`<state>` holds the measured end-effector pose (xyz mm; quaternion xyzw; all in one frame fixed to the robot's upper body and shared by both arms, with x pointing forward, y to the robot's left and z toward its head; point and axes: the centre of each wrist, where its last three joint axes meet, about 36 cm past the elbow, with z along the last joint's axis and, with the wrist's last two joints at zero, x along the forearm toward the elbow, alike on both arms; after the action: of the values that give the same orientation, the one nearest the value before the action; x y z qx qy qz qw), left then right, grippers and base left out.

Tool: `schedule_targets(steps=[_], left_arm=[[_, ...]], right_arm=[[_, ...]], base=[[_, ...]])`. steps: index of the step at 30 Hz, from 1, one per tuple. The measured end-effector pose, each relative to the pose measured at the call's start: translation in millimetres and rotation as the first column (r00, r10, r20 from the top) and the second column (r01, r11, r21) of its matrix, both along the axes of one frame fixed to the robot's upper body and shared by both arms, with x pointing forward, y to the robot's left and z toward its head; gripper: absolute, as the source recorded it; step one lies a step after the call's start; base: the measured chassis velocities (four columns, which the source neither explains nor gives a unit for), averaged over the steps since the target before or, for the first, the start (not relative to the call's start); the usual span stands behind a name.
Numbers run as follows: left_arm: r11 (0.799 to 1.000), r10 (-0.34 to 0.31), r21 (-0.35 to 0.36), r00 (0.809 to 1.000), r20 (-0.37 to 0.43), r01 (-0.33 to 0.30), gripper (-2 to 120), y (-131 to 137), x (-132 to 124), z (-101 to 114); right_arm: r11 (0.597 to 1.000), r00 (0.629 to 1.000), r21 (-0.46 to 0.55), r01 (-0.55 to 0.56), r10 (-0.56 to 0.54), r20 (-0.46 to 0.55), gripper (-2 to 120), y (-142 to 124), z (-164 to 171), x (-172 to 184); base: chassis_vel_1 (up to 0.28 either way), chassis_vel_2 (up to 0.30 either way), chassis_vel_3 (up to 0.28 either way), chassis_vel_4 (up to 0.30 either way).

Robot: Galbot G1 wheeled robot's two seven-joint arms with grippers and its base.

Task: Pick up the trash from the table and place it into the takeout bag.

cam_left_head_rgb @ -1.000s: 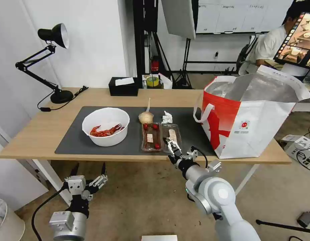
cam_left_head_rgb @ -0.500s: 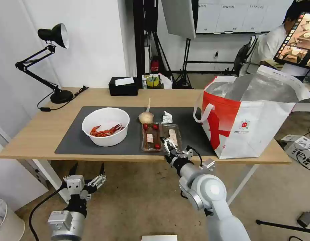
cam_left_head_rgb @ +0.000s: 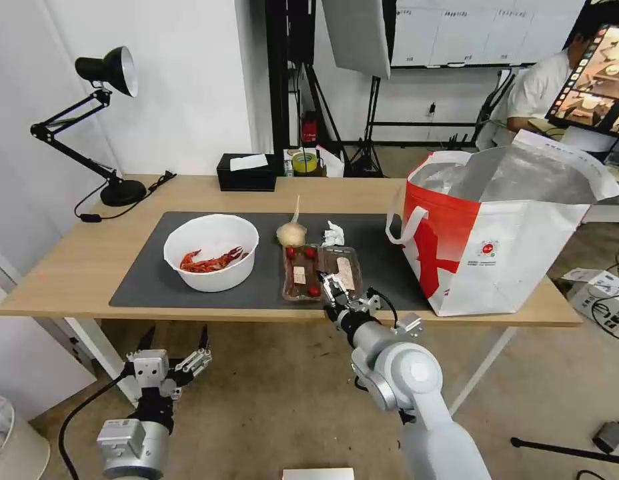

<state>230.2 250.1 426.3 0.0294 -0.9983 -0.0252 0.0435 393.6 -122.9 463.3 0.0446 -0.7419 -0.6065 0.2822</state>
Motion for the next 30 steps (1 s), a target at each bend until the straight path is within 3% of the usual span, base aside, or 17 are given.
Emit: schedule_targets(steps=[30], left_arm=[[1.000, 0.004, -0.003, 1.000, 0.007, -0.004, 100, -4, -4, 4]], right_arm=[[1.000, 0.999, -0.007, 0.029, -0.029, -0.019, 100, -11, -1, -5]], base=[[0.000, 0.000, 0.000, 0.000]])
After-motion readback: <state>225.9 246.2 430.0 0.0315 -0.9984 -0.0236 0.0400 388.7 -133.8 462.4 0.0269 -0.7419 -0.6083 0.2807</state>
